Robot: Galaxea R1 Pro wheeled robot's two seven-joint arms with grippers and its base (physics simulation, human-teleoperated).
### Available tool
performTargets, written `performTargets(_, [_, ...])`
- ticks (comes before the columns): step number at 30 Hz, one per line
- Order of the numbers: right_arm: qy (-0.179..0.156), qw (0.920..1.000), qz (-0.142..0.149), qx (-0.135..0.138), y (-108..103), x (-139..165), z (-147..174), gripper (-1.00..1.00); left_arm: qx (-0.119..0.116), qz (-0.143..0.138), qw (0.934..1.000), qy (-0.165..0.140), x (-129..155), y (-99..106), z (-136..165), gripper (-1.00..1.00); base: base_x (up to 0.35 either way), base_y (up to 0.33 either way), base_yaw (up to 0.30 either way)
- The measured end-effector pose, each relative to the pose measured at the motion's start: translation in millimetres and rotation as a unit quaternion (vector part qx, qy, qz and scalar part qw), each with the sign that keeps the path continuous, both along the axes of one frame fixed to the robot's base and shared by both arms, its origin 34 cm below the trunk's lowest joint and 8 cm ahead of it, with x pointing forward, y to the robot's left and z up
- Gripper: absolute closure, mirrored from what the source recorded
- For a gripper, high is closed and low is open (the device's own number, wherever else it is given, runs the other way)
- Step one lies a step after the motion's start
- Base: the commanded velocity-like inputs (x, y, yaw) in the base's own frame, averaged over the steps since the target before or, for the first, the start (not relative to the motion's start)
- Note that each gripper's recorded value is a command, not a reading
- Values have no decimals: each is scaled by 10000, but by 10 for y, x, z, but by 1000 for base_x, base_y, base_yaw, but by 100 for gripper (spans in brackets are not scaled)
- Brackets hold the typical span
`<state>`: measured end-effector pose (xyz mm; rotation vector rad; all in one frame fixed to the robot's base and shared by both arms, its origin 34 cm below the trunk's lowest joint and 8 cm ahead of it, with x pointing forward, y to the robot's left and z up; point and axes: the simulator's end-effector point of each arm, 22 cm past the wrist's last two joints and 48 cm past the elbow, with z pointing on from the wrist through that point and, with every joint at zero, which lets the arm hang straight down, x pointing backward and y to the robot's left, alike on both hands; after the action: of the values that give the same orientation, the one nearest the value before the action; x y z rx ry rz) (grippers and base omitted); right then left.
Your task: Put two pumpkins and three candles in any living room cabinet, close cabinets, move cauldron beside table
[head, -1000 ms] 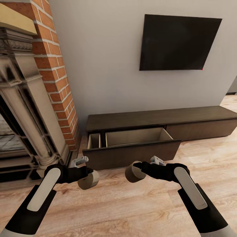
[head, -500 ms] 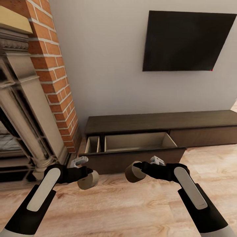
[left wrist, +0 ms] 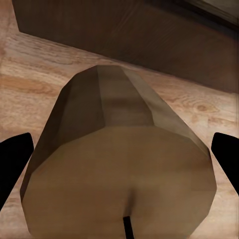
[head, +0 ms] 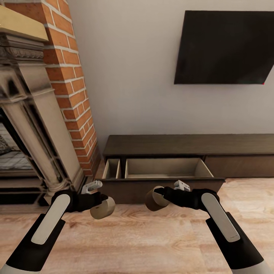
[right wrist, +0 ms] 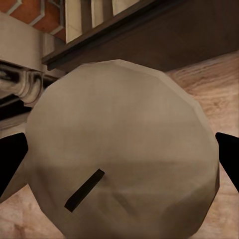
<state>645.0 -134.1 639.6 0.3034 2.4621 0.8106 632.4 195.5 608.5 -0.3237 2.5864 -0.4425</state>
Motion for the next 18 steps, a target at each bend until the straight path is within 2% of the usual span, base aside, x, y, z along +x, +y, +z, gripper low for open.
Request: performTargets(18, [8, 10000, -8, -11, -6, 71, 370, 100, -7, -9, 10000, 4, 68, -13, 375, 100, 0, 0, 0])
